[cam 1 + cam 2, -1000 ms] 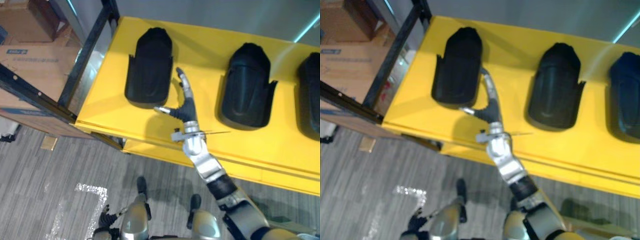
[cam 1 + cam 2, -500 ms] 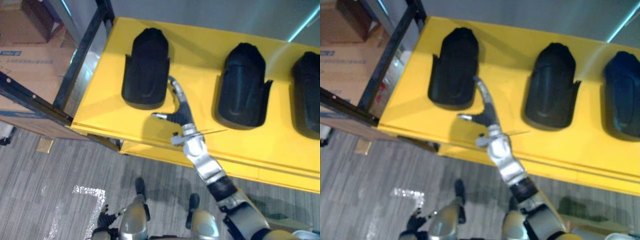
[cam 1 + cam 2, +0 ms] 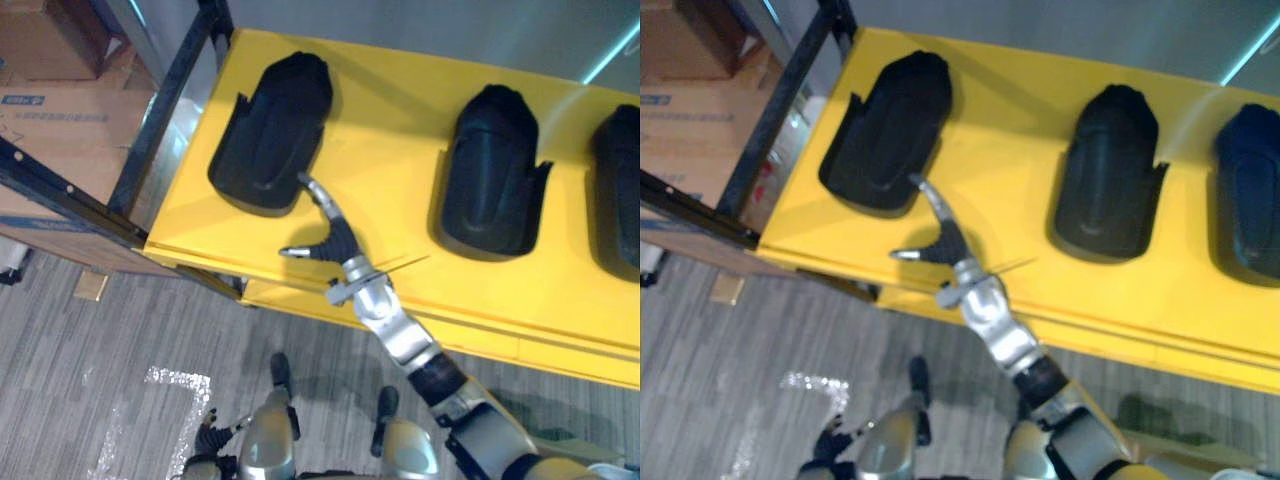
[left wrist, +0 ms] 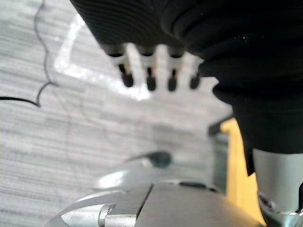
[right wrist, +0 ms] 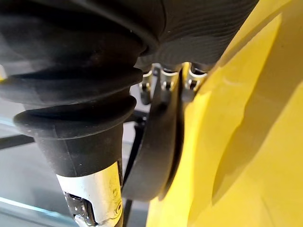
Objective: Walk over and take plastic housings, then place them on the shelf
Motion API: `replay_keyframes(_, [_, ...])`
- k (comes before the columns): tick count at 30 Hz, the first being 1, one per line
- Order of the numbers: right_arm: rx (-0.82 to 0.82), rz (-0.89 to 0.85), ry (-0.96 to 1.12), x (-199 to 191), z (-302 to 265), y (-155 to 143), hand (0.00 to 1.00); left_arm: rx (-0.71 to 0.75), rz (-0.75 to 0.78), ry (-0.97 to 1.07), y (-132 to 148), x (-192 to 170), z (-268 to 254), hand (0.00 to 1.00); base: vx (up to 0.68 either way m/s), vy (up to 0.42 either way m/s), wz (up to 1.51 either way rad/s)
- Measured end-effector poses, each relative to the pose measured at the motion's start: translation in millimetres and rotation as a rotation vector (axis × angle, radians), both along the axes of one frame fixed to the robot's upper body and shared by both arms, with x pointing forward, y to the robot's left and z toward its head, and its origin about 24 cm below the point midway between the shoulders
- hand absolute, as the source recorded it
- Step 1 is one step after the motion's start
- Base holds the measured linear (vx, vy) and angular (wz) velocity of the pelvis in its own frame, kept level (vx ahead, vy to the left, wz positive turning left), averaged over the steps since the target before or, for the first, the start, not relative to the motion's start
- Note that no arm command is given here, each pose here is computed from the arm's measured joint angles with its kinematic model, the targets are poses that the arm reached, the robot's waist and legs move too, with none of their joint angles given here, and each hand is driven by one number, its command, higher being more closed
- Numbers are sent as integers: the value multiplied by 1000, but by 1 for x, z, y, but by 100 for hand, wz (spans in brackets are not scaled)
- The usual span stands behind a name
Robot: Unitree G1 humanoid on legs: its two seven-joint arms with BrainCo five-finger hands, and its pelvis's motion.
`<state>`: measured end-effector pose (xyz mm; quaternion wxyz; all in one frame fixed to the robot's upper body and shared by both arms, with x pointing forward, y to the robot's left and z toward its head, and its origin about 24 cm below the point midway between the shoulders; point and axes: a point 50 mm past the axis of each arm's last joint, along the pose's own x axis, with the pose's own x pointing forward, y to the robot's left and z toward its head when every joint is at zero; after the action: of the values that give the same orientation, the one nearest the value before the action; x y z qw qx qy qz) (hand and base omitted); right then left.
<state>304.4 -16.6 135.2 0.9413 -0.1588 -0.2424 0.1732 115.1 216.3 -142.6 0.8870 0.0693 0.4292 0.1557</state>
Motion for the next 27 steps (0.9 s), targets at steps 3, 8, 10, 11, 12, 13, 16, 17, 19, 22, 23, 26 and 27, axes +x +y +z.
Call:
replay_keyframes(3, [2, -43, -17, 0, 0, -1, 0, 0, 0, 0, 0, 0, 0, 0, 0, 0, 0])
replay_keyframes(8, [35, -219, -114, 5, 8, -17, 0, 3, -2, -2, 0, 0, 0, 0, 0, 0, 0])
replay_keyframes(10, [84, -292, -195, 7, 17, -30, 0, 4, -1, -2, 0, 0, 0, 0, 0, 0, -5])
replay_keyframes(11, [98, -311, -224, 7, 20, -34, 0, 5, -1, -2, 0, 0, 0, 0, 0, 0, -8])
replay_keyframes(12, [139, -320, -295, 4, 29, -39, 0, 7, 1, -1, 0, 0, 0, 0, 0, 0, -9])
replay_keyframes(13, [175, -303, -384, -3, 40, -40, 0, 8, 2, 3, 0, -1, 0, 0, 0, 0, -9])
replay_keyframes(16, [225, -197, -618, -28, 69, -33, 0, 11, -4, 4, 0, -1, 0, 0, 24, -1, -7])
replay_keyframes(17, [225, -193, -622, -28, 70, -33, 0, 12, -4, 4, 0, -1, 0, 0, 42, -3, -1])
replay_keyframes(19, [197, -12, -685, -42, 80, -18, 0, 21, -24, 7, 0, 0, 0, 0, 27, -4, 7])
replay_keyframes(22, [93, 229, -613, -50, 76, 6, 0, 22, -38, 15, 0, -1, 0, 0, 2, 2, 7])
replay_keyframes(23, [66, 281, -602, -52, 75, 12, 0, 23, -41, 17, 0, -1, 0, 0, 0, 5, 4])
replay_keyframes(26, [-132, 511, -558, -68, 65, 48, 0, 28, -43, 29, 1, -2, -1, 0, -12, 4, 6])
replay_keyframes(27, [-181, 575, -535, -73, 61, 57, 0, 30, -42, 30, 2, -3, -1, 0, -18, 2, 12])
